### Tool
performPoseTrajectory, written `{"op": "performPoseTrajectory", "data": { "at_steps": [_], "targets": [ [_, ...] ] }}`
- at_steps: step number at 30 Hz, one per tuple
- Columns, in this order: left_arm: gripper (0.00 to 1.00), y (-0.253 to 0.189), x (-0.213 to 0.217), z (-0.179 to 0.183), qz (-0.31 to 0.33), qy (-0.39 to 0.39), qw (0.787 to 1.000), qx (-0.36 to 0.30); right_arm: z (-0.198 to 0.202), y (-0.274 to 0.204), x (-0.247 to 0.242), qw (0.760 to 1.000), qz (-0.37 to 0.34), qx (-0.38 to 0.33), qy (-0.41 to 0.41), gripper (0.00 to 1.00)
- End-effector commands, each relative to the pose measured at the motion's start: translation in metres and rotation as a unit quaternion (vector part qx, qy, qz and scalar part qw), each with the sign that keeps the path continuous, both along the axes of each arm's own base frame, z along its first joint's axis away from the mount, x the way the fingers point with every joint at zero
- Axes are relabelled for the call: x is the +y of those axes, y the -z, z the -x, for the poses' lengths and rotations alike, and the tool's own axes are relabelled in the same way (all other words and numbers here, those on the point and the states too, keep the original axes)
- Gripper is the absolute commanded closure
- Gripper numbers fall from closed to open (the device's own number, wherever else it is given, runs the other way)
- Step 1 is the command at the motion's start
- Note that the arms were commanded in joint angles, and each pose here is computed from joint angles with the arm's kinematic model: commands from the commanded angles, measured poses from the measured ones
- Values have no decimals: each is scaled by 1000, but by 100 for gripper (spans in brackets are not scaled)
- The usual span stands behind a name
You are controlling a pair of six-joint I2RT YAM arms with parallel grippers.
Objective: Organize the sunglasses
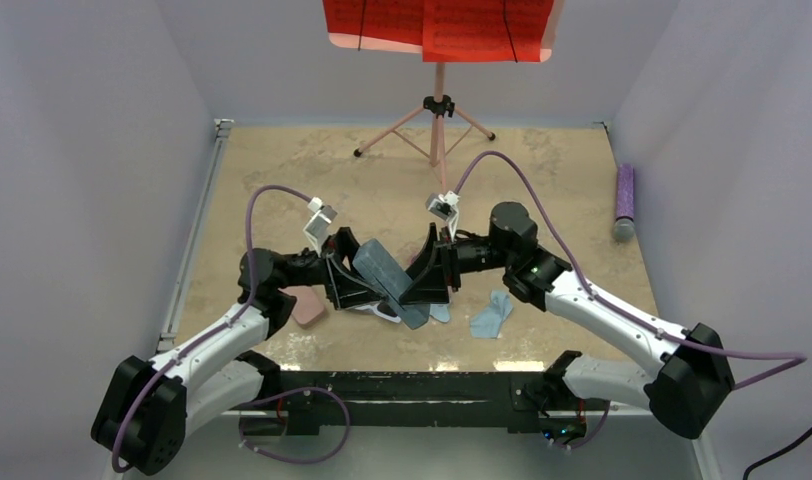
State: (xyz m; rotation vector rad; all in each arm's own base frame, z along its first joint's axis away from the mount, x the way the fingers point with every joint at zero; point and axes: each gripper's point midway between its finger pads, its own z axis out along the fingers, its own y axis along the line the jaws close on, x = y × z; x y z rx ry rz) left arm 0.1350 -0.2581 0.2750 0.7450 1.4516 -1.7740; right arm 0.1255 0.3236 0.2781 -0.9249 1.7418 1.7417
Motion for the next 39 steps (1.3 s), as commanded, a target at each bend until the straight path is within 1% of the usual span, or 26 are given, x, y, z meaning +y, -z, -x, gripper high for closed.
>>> {"op": "performPoseTrajectory", "data": {
  "at_steps": [1, 3, 5, 8, 9, 13, 17, 20, 24, 25, 26, 27, 28, 31, 32, 33, 34, 35, 36, 37, 39],
  "targets": [
    [100, -21, -2, -12, 23, -31, 999, -9, 21, -30, 10, 995, -36, -68, -71, 57],
    [100, -22, -2, -13, 25, -33, 999, -8, 21, -30, 13, 994, -34, -66, -74, 54],
    [100, -23, -2, -14, 26, -38, 999, -8, 19, -32, 16, 994, -34, -64, -76, 49],
    [100, -20, -4, -18, 19, -47, 999, 0, 23, -35, 19, 993, -40, -62, -92, 37],
    [100, -19, -4, -20, 15, -51, 999, 1, 24, -37, 20, 993, -42, -63, -96, 35],
    [100, -15, -4, -29, 6, -85, 996, 11, 25, -42, 25, 993, -47, -62, -94, 34],
    [100, -13, -2, -39, -2, -130, 991, 15, 22, -45, 31, 994, -48, -40, -90, 30],
    [100, -7, -1, -47, -20, -160, 987, 27, 20, -49, 37, 994, -58, -22, -92, 29],
    [100, 1, 3, -57, -33, -193, 980, 40, 19, -57, 39, 993, -74, -25, -88, 29],
    [100, 2, 4, -59, -33, -200, 978, 42, 18, -58, 39, 993, -76, -29, -82, 33],
    [100, 3, 4, -60, -35, -203, 977, 45, 17, -56, 39, 994, -74, -30, -74, 41],
    [100, 4, 5, -61, -36, -206, 977, 46, 15, -54, 39, 995, -69, -30, -66, 52],
    [100, 4, 5, -61, -36, -209, 976, 47, 12, -52, 39, 996, -65, -31, -57, 60],
    [100, 0, 5, -56, -37, -199, 979, 39, 9, -47, 36, 995, -53, -66, -46, 77],
    [98, 0, 5, -53, -44, -193, 979, 46, 8, -44, 34, 994, -43, -90, -41, 80],
    [82, -3, 6, -48, -47, -186, 980, 52, 5, -41, 31, 989, -32, -137, -37, 82],
    [58, -8, 7, -44, -48, -181, 980, 61, -1, -38, 26, 982, -18, -186, -25, 83],
    [29, -12, 8, -39, -48, -177, 981, 67, -11, -37, 22, 973, -3, -232, 2, 84],
    [5, -17, 10, -34, -46, -173, 981, 69, -25, -34, 16, 960, 16, -278, 38, 84],
    [1, -21, 12, -29, -43, -170, 982, 72, -42, -30, 9, 938, 41, -335, 75, 84],
    [0, -29, 16, -22, -43, -173, 981, 75, -64, -24, -5, 897, 81, -422, 108, 83]
  ]
}}
